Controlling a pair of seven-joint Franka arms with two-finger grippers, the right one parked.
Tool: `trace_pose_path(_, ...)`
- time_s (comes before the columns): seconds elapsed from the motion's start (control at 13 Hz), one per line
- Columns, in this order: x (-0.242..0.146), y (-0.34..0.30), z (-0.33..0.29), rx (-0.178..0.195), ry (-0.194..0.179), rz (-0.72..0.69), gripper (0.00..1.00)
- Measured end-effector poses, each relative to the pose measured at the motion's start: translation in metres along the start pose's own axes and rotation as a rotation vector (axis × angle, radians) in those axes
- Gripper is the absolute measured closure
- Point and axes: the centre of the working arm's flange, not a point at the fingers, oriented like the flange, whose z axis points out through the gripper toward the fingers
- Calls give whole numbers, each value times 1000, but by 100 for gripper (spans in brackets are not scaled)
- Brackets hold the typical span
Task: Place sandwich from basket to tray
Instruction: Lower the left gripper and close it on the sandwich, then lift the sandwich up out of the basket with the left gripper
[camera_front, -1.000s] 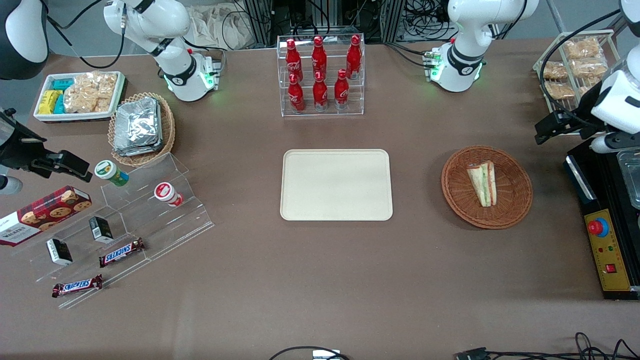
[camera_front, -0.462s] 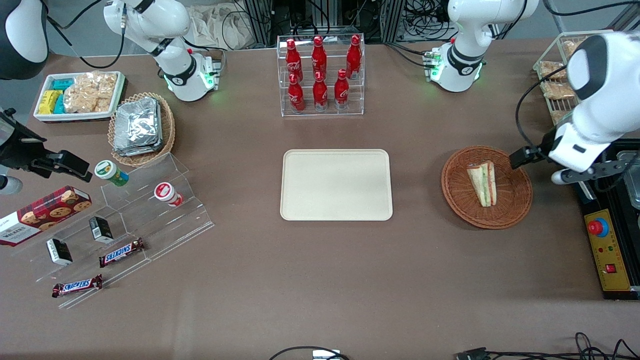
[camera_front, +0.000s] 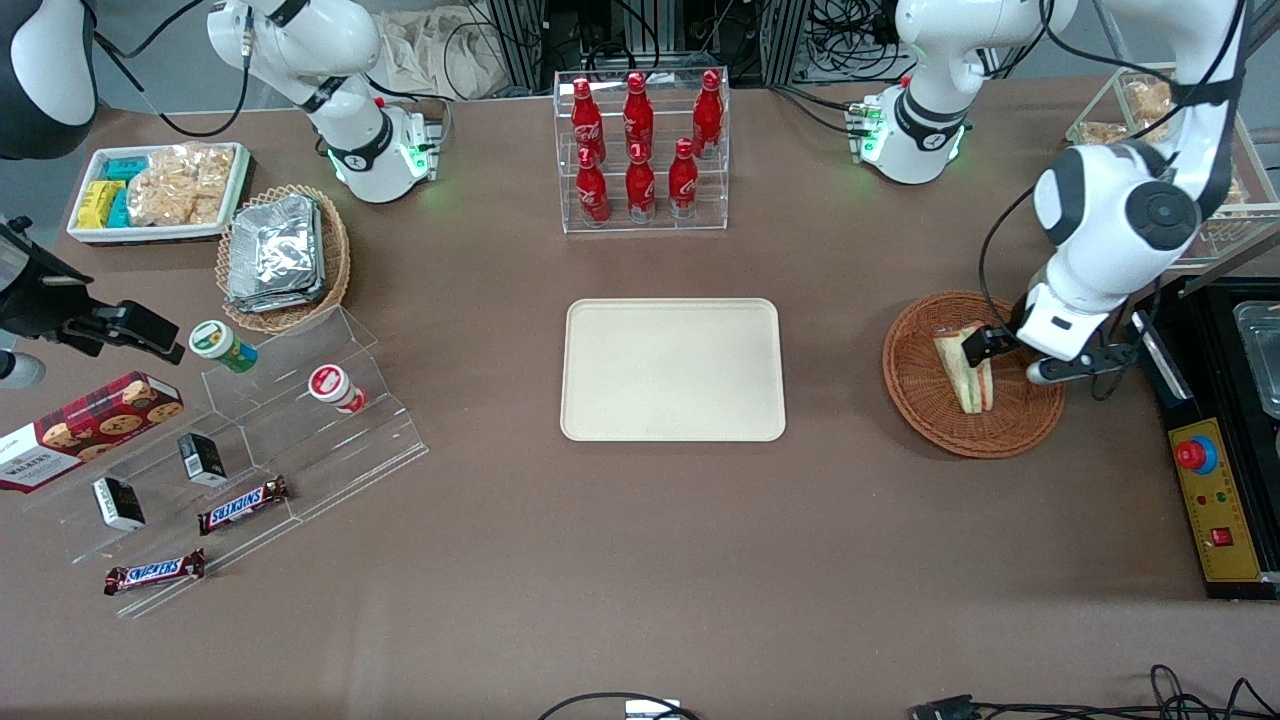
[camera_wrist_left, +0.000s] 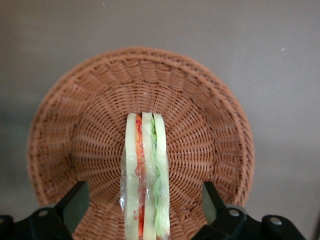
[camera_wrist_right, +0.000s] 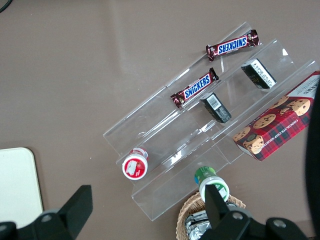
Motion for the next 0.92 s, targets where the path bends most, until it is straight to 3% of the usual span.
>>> trace_pose_path(0.15,-7,-1,30,4,-31,1,0)
trace_pose_path(0.77,-12,-1,66,8,-67,3,4)
trace_pose_path(0.92,-13,0,67,8,-68,5,27)
